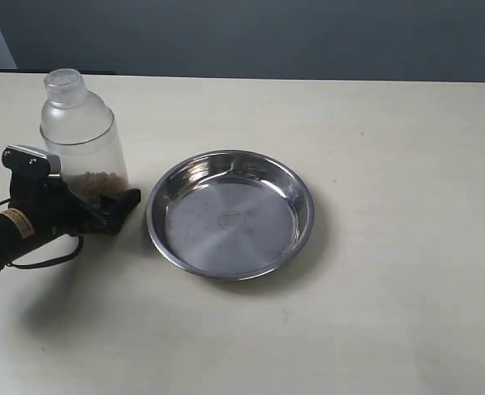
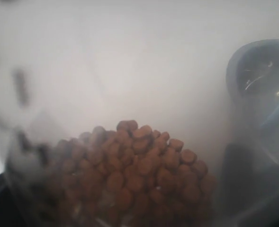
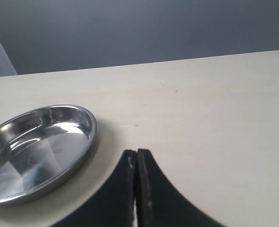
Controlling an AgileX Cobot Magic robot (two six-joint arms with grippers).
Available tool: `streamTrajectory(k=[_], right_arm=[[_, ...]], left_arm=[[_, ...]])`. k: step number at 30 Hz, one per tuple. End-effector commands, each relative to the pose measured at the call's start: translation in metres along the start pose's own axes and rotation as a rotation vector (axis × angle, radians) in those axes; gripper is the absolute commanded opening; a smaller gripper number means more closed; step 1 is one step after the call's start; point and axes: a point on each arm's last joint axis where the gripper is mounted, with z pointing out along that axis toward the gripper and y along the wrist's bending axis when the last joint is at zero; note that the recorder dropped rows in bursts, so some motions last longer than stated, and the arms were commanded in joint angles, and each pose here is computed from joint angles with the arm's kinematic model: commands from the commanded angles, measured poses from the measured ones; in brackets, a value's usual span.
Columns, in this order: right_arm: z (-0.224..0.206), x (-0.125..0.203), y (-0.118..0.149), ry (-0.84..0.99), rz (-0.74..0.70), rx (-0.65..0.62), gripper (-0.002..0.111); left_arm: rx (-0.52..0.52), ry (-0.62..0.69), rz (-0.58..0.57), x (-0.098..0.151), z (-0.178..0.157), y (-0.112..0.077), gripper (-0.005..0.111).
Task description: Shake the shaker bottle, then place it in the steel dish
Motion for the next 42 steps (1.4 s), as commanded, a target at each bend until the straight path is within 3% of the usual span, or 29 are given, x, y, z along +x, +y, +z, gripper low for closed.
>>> streamTrajectory(k=[1,11,28,42], right_arm=[[0.000,-0.001,0.000,-0.012,-0.001,-0.002,-0.001],[0.000,-0.001,0.000,-0.012,-0.005,-0.001,-0.001],[0.000,-0.001,0.000,-0.012,-0.006,0.000,-0.001],[0.000,-0.001,0.000,-0.012,-0.006,0.000,-0.001]], left_arm=[[0.016,-0.020,0.009,-0.007,-0.002,-0.002,0.092],[-0.007,-0.063,-0.057,-0.020,-0.010,0.008,0.092],[0.015,-0.125,-0.011,-0.043,-0.015,0.003,0.092],[-0.052,-0.182,-0.022,-0.054,-0.011,0.013,0.091]])
